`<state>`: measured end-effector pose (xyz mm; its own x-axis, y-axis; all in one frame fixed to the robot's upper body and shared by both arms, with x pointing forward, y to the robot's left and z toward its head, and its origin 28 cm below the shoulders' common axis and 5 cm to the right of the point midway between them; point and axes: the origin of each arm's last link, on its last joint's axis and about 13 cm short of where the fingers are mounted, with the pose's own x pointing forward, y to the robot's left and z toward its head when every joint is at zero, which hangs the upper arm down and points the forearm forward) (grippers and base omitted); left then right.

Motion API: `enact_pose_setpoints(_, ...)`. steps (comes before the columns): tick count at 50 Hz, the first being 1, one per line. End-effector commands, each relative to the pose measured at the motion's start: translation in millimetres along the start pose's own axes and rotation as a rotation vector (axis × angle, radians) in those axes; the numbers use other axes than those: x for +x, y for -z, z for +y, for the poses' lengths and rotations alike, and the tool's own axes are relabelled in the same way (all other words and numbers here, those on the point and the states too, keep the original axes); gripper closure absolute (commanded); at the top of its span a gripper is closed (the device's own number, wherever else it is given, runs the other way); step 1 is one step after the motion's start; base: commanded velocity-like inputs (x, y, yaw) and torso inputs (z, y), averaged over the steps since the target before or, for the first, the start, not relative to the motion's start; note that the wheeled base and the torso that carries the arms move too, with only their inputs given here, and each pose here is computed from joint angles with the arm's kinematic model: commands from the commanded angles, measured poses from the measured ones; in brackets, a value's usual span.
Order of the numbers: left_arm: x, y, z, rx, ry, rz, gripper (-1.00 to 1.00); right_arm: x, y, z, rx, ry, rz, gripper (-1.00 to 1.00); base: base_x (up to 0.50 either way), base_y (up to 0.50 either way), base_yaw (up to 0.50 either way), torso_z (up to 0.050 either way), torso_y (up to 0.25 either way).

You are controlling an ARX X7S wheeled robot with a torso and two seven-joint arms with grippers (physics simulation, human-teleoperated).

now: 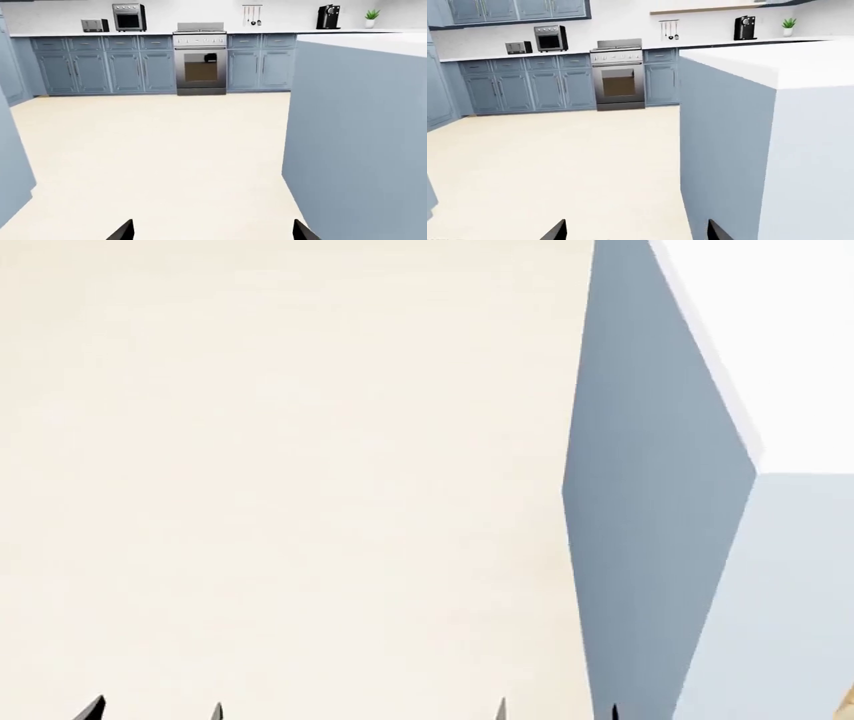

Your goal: Place the cup inside the bowl on the dining table and move the bowl to any counter.

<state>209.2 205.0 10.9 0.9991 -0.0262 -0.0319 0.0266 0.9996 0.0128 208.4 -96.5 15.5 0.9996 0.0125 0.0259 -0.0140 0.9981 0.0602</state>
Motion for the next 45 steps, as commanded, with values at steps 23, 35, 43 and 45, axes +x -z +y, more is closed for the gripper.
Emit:
enact_pose_setpoints(23,-0.1,-0.5,-0.1,-0.002,0.001,-0.002,-1.00,-0.1,-0.6,-0.3,0.005,0.003,-0.007,-1.00,-0.14,-0.50,0.00,0.000,0.000)
enact_pose_setpoints(35,-0.1,-0.5,-0.1,-0.001,0.002,-0.001,-1.00,-0.1,-0.5,-0.2,0.004,0.006,-0.006,-1.00,0.00,-0.50,0.00,0.000,0.000)
enact_pose_setpoints(43,-0.1,-0.5,-0.1,-0.001,0.002,-0.002,-1.00,-0.1,-0.4,-0.2,0.004,0.005,-0.005,-1.00,0.00,-0.50,0.00,0.000,0.000)
enact_pose_setpoints(45,-0.1,-0.5,-0.1,-0.002,0.001,-0.002,-1.00,-0.2,-0.3,-0.3,0.005,0.006,-0.004,-1.00,0.00,-0.50,0.00,0.000,0.000)
